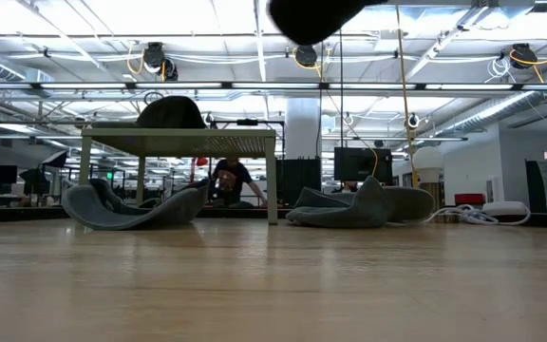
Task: Pick & Place hat
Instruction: Stack the black cap on the black cap on the shelf
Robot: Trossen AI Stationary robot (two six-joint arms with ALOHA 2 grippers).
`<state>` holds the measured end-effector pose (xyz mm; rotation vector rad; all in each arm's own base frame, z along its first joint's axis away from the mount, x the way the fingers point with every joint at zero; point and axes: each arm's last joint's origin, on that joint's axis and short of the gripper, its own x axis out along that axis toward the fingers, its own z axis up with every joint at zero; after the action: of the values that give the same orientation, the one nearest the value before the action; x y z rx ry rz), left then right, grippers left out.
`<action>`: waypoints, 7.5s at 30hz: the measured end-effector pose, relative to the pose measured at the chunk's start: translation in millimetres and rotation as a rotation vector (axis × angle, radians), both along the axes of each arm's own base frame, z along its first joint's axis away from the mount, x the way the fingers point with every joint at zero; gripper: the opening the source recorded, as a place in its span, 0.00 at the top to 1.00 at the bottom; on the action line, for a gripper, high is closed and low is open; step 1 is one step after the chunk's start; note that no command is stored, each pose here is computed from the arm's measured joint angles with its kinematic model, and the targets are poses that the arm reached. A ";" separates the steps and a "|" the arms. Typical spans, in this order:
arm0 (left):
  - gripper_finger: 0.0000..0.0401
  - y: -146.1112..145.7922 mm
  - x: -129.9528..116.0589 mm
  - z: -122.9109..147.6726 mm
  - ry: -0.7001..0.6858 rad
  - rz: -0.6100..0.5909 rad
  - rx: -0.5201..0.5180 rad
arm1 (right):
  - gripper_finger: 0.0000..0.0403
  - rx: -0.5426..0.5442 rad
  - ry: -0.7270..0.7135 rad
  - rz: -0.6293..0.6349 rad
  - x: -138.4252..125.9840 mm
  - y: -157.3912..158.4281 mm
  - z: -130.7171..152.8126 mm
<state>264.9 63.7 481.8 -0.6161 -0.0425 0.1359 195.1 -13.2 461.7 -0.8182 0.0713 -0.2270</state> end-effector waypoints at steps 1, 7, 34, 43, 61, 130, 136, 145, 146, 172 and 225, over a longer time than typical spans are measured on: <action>0.68 -1.2 0.3 -0.3 0.004 0.013 0.005 | 1.00 0.001 0.023 -0.003 6.3 -0.3 -3.6; 0.71 -8.0 1.3 -10.7 0.113 0.055 -0.006 | 1.00 0.034 0.128 -0.087 44.6 -2.2 -26.5; 0.75 -52.8 3.5 -27.0 0.256 -0.041 -0.279 | 1.00 0.090 0.218 -0.184 128.4 32.9 -9.0; 0.75 -78.6 -0.3 -35.7 0.330 0.044 -0.340 | 1.00 0.174 0.236 -0.188 127.6 33.0 -10.5; 0.74 -84.5 -0.5 -36.4 0.348 -0.051 -0.496 | 0.99 0.391 0.290 -0.073 149.0 40.4 -32.9; 0.55 -89.9 24.8 -80.6 0.617 0.101 -0.476 | 0.99 0.656 0.333 -0.001 169.2 25.7 -52.5; 0.64 -82.3 26.3 -83.4 0.629 0.135 -0.512 | 0.99 0.663 0.338 0.028 169.3 26.4 -52.1; 0.97 -76.1 27.3 -77.7 0.607 0.014 -0.514 | 0.99 0.653 0.376 0.023 167.2 26.6 -56.1; 0.98 -76.1 27.3 -77.7 0.610 0.003 -0.519 | 0.99 0.652 0.376 0.023 167.2 26.6 -56.2; 1.00 -68.2 -36.3 -44.0 0.532 0.060 -0.556 | 0.47 0.649 0.367 -0.025 86.8 31.0 -10.4; 1.00 -11.1 -126.4 32.8 0.894 0.452 0.300 | 0.50 0.425 0.411 -0.107 76.1 22.5 -8.9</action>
<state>138.5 52.6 514.7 -0.1953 0.6561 0.8165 271.1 9.3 452.8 -0.4259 0.5336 -0.1341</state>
